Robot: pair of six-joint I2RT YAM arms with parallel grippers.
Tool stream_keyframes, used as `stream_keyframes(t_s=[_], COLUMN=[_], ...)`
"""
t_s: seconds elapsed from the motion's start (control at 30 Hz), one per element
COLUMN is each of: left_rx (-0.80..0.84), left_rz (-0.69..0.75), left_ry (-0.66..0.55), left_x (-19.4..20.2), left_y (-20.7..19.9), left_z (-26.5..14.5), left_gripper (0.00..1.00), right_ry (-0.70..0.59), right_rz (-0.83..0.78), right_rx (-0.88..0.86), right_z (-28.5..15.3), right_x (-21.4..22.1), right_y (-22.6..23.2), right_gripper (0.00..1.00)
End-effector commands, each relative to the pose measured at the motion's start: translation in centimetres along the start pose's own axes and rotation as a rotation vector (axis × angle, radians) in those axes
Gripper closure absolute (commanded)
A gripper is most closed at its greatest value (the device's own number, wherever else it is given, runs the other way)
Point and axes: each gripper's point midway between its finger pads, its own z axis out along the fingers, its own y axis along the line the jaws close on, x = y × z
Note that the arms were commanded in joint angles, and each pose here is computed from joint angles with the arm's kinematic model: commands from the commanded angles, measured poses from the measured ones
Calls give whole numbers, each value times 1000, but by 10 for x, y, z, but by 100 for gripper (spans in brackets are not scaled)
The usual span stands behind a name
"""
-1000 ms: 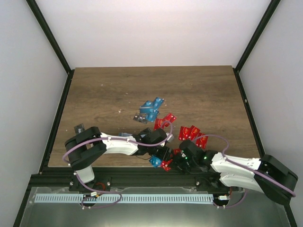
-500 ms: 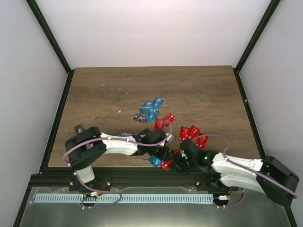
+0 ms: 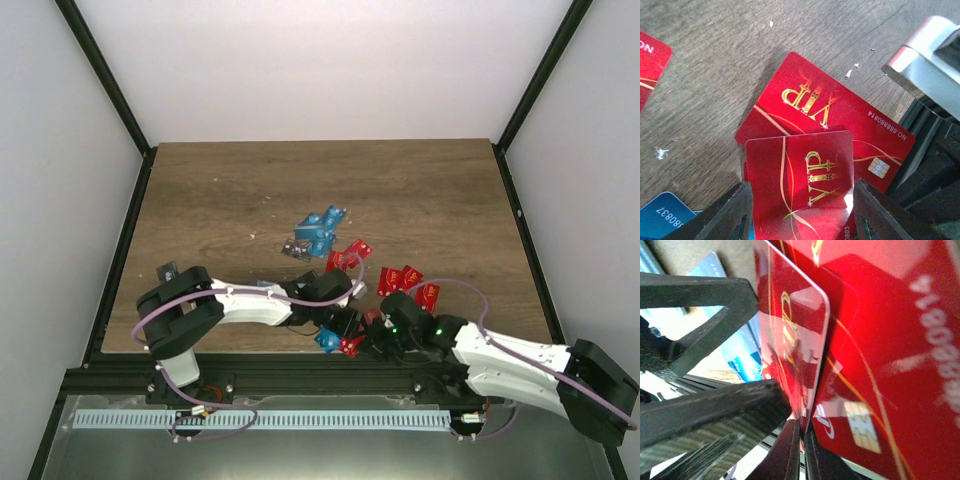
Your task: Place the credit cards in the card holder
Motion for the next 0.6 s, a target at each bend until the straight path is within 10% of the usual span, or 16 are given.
stream_keyframes(t_s=[0.0,0.57], left_rx=[30,26], left_rz=[1,87], left_ry=[67,-63], left_x=[8,-15], left_y=[-5,3], left_z=[-7,-57], left_gripper=[43,30], right_ry=[-133,-211], right_rz=[-37,-204], right_rx=[-7,-16], right_z=[-11,-38], right_x=[-23,-34], right_y=[16,48], right_gripper=[99,99])
